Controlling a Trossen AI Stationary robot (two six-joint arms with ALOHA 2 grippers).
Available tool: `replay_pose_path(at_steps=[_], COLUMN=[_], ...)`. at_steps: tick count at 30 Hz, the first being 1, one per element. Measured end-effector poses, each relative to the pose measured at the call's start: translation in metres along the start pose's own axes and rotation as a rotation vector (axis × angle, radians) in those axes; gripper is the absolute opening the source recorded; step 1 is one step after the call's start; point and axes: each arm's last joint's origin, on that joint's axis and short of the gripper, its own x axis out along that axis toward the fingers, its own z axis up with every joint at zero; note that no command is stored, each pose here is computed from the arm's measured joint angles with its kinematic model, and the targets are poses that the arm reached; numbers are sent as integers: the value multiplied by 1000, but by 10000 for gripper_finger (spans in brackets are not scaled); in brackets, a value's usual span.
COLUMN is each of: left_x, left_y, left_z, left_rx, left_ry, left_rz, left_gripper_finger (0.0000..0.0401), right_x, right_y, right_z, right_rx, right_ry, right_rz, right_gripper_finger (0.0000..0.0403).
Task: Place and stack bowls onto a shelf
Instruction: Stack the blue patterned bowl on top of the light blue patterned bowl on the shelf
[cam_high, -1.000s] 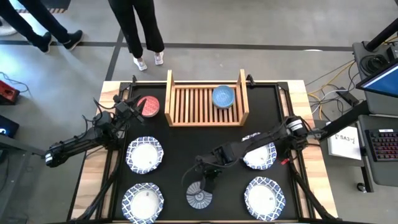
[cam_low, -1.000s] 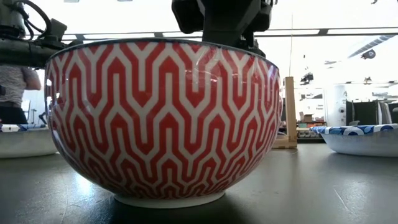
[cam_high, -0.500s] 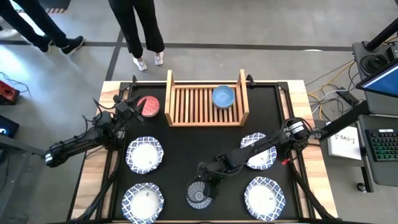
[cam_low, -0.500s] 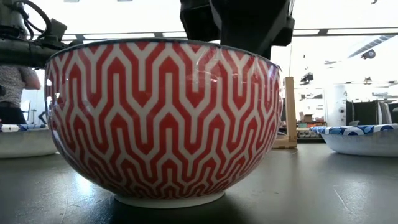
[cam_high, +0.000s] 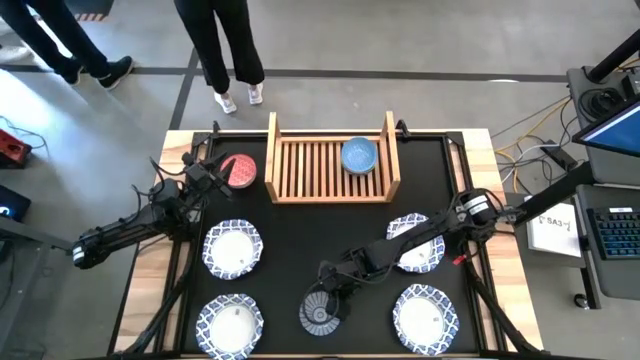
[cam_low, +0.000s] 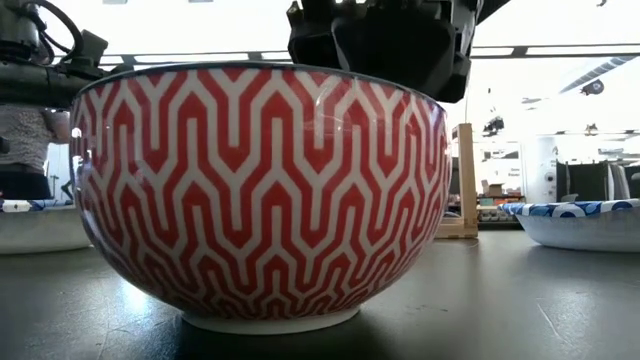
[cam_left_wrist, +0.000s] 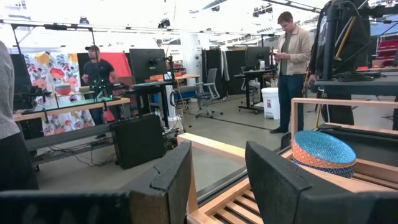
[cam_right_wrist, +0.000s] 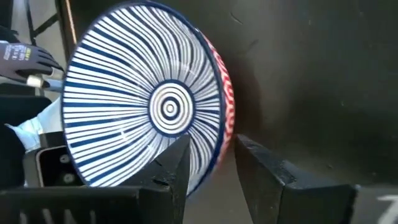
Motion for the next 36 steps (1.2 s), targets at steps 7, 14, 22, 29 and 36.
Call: replay_pose_path(at_steps=[7, 14, 22, 29, 36], left_x=[0, 0, 0, 0, 0], left_y=[0, 0, 0, 0, 0], left_z=[0, 0, 0, 0, 0], left_rx=[0, 0, 0, 0, 0], left_ry=[1, 0, 0, 0, 0], left_rz=[0, 0, 0, 0, 0], left_gripper_finger=[134, 134, 134, 134, 134], right_x=[1, -1, -2, -6, -25], right_y=[-5, -10, -13, -10, -12], right_z=[0, 6, 9, 17, 36], right_rx=[-6, -17, -17, -15, -47], right_ry=[1, -20, -28, -34, 2], right_rz=[-8, -9, -15, 13, -22], right_gripper_finger=[77, 49, 14, 11, 10])
